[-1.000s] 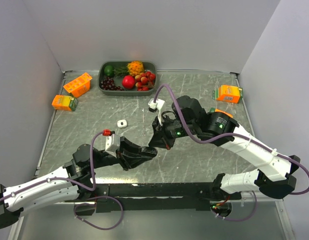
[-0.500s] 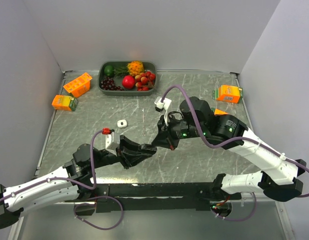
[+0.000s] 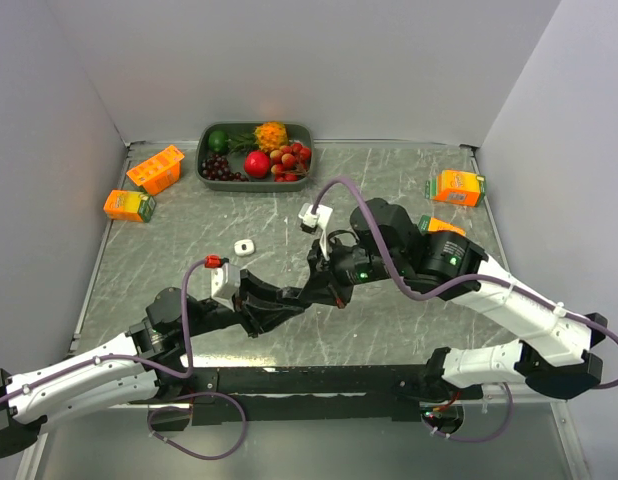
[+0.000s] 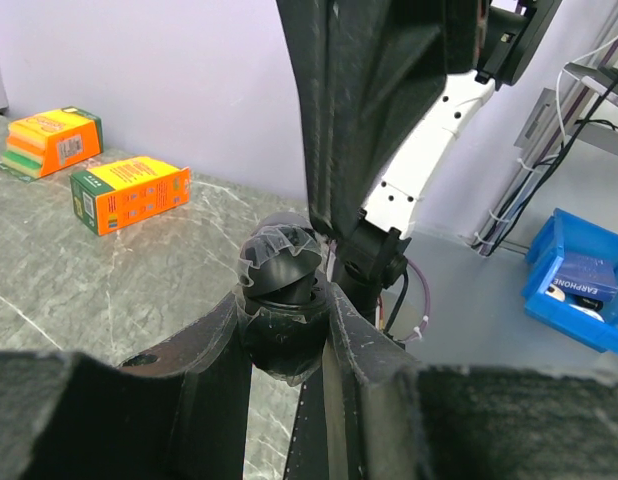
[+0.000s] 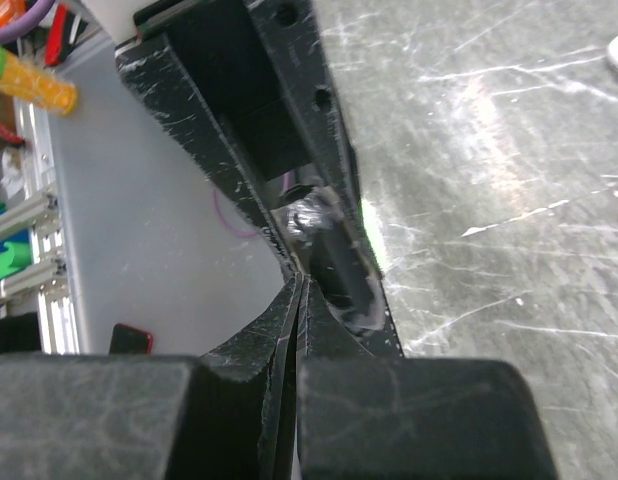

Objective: Insert the wireless bluetooth earbuds into the charging case
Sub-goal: Close the charging case, then open the charging case.

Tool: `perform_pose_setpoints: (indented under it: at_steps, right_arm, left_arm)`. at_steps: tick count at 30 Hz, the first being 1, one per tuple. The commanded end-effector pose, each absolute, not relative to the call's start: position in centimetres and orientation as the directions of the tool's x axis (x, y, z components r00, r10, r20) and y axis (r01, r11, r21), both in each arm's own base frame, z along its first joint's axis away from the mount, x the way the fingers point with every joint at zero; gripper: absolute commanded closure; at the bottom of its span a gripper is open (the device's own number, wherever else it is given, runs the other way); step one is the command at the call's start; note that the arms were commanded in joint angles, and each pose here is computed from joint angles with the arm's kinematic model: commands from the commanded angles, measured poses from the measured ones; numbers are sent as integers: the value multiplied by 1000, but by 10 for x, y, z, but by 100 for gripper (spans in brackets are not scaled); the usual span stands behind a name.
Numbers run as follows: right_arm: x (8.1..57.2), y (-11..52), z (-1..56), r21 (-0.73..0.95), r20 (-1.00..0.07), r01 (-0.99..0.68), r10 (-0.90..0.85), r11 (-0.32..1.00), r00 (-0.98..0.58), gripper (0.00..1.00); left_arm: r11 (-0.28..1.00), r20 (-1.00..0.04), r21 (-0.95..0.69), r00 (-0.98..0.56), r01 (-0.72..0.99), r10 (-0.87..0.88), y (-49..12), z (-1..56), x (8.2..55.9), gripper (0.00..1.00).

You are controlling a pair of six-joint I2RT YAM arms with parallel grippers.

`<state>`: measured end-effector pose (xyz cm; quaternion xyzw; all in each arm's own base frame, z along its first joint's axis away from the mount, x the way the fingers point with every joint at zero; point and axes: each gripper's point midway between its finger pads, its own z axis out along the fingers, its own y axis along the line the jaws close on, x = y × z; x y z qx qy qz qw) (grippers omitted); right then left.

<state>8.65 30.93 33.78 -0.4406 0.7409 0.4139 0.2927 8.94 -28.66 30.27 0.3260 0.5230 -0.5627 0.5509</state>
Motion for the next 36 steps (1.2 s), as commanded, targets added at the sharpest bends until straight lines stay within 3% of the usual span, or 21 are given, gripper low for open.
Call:
perform_pose_setpoints:
  at_steps: [1, 6, 14, 18, 23, 36]
  right_arm:
    - [75, 314, 335, 368, -785, -903, -446, 223, -431, 100]
    - [71, 314, 330, 367, -775, -903, -464, 221, -429, 100]
    - [88, 301, 389, 311, -889, -915, -263, 255, -376, 100]
    - [105, 297, 388, 313, -888, -892, -234, 325, -396, 100]
    - [116, 303, 363, 315, -850, -871, -295, 378, -436, 100]
    - [89, 316, 349, 329, -821, -903, -389, 278, -418, 100]
  left_arm:
    - [166, -926, -203, -134, 965, -352, -281, 332, 92, 99]
    - [171, -925, -189, -117, 967, -361, -281, 337, 94, 99]
    - [168, -936, -193, -130, 967, -327, -284, 322, 93, 99]
    - [152, -943, -179, -125, 972, -309, -284, 318, 89, 99]
    - [136, -940, -151, -100, 979, -325, -281, 320, 85, 99]
    - [147, -933, -148, -89, 978, -348, -283, 330, 88, 99]
